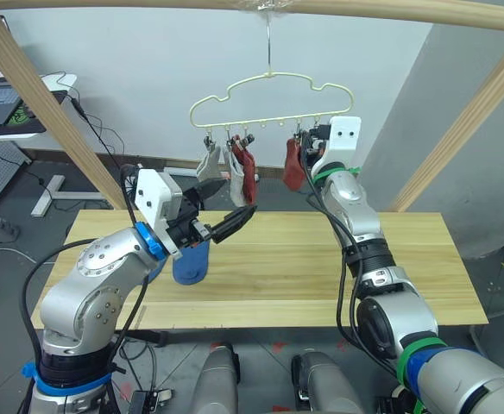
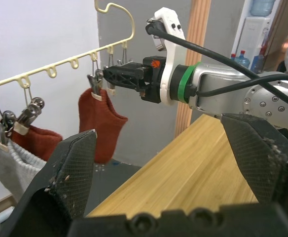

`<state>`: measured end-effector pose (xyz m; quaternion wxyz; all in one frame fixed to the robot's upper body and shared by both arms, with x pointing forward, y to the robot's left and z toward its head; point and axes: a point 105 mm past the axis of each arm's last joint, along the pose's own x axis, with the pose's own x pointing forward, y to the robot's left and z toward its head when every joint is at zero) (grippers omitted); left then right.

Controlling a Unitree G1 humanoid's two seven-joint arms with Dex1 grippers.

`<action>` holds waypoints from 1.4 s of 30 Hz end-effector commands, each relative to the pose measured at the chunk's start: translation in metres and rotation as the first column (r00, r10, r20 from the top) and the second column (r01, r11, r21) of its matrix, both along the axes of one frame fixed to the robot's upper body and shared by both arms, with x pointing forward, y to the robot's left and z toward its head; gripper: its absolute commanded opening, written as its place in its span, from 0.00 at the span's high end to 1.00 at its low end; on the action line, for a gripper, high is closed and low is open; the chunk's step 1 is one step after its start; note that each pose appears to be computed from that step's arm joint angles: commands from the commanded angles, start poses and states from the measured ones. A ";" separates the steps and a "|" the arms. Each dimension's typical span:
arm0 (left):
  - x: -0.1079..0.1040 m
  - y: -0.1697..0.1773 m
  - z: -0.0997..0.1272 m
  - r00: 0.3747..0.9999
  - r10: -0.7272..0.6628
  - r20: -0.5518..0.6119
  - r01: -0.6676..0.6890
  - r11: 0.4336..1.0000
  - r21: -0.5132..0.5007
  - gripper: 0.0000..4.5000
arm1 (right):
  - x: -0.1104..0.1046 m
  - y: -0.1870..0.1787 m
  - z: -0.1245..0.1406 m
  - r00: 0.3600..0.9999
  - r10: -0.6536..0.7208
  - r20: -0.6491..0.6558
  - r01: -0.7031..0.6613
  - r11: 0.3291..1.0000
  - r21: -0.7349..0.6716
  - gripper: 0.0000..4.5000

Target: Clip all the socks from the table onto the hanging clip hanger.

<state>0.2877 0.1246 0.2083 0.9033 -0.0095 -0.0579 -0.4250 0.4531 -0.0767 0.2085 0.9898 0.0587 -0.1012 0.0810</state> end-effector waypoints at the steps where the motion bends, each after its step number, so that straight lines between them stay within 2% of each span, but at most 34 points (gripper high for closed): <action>1: -0.007 -0.005 0.008 0.999 -0.024 0.046 0.024 1.000 0.000 0.00 | -0.001 0.003 0.022 0.998 0.009 0.060 -0.011 0.999 0.034 0.51; 14: -0.008 -0.005 0.006 0.999 -0.025 0.043 0.025 1.000 0.001 0.00 | 0.000 0.007 0.023 0.998 0.022 0.058 -0.024 0.999 0.039 0.51; 17: -0.008 -0.006 0.005 0.999 -0.025 0.042 0.025 1.000 0.000 0.00 | 0.000 0.008 0.023 0.998 0.027 0.058 -0.029 0.999 0.034 0.63; 20: -0.009 -0.006 0.004 0.999 -0.026 0.038 0.026 1.000 0.000 0.00 | 0.001 0.008 0.021 0.998 0.029 0.049 -0.030 0.999 0.028 0.86; 22: -0.009 -0.006 0.003 0.999 -0.025 0.038 0.025 1.000 0.001 0.00 | 0.001 0.008 0.020 0.998 0.028 0.048 -0.029 0.999 0.026 0.96; 23: -0.009 -0.006 0.003 0.999 -0.024 0.037 0.024 1.000 0.001 0.00 | 0.001 0.008 0.020 0.998 0.028 0.048 -0.029 0.999 0.026 0.99; 29: -0.006 -0.003 0.000 1.000 -0.004 0.028 0.004 1.000 0.000 0.00 | 0.001 -0.001 0.022 0.998 0.033 0.056 -0.034 0.999 0.012 0.99; 31: 0.000 0.004 -0.006 0.999 0.048 -0.003 -0.048 0.999 0.005 0.00 | 0.000 -0.002 0.024 0.996 0.072 0.051 -0.072 0.997 0.001 0.99; 38: 0.033 0.048 -0.062 0.942 0.312 -0.127 -0.288 0.942 0.174 0.00 | -0.012 -0.003 0.023 0.973 0.230 -0.021 -0.231 0.972 -0.052 0.99; 40: 0.052 0.066 -0.093 0.898 0.414 -0.148 -0.363 0.888 0.282 0.00 | -0.020 -0.002 0.024 0.958 0.284 -0.042 -0.287 0.956 -0.061 0.99; 42: 0.067 0.079 -0.114 0.858 0.495 -0.136 -0.424 0.832 0.358 0.00 | -0.027 -0.001 0.025 0.948 0.312 -0.058 -0.315 0.946 -0.070 0.99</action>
